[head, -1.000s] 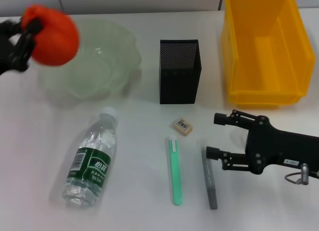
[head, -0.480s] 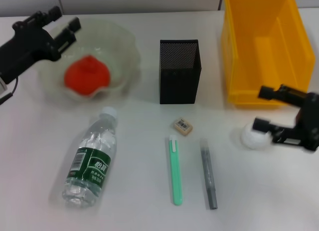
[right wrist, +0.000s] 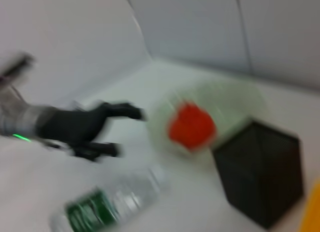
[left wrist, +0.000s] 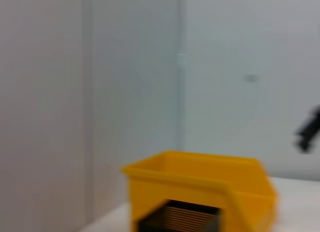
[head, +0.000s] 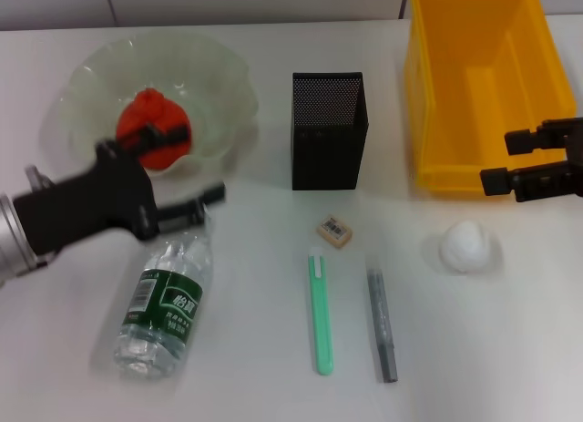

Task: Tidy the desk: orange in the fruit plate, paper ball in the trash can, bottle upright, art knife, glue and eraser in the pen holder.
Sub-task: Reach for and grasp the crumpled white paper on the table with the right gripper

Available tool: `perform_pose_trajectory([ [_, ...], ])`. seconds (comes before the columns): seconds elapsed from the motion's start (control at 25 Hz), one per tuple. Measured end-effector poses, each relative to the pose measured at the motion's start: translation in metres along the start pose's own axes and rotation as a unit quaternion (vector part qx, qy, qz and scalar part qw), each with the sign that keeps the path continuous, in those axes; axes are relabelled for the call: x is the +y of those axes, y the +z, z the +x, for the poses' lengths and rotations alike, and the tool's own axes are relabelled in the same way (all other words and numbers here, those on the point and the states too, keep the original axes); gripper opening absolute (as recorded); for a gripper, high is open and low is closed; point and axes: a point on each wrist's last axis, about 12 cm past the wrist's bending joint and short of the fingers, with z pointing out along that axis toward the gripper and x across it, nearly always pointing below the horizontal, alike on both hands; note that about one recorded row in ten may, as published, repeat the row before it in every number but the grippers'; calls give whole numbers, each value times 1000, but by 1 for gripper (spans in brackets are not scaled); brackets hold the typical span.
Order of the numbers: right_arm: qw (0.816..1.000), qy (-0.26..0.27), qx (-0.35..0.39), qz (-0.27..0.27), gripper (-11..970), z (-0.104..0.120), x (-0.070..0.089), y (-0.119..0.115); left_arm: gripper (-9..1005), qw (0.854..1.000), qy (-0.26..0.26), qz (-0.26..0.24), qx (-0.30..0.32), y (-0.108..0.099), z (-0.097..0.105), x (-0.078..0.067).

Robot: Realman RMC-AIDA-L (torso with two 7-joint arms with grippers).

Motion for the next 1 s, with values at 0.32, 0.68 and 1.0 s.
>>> perform_pose_trajectory([
  [0.32,973,66,195,99,833,-37,18,41,860,999,4,45,15,0,5,-15],
  [0.68,959,64,240,140,834,-32,7,78,860,999,4,44,15,0,7,-17],
  [1.0,946,59,281,153,834,-22,-7,113,859,999,-6,39,18,-5,12,-21],
])
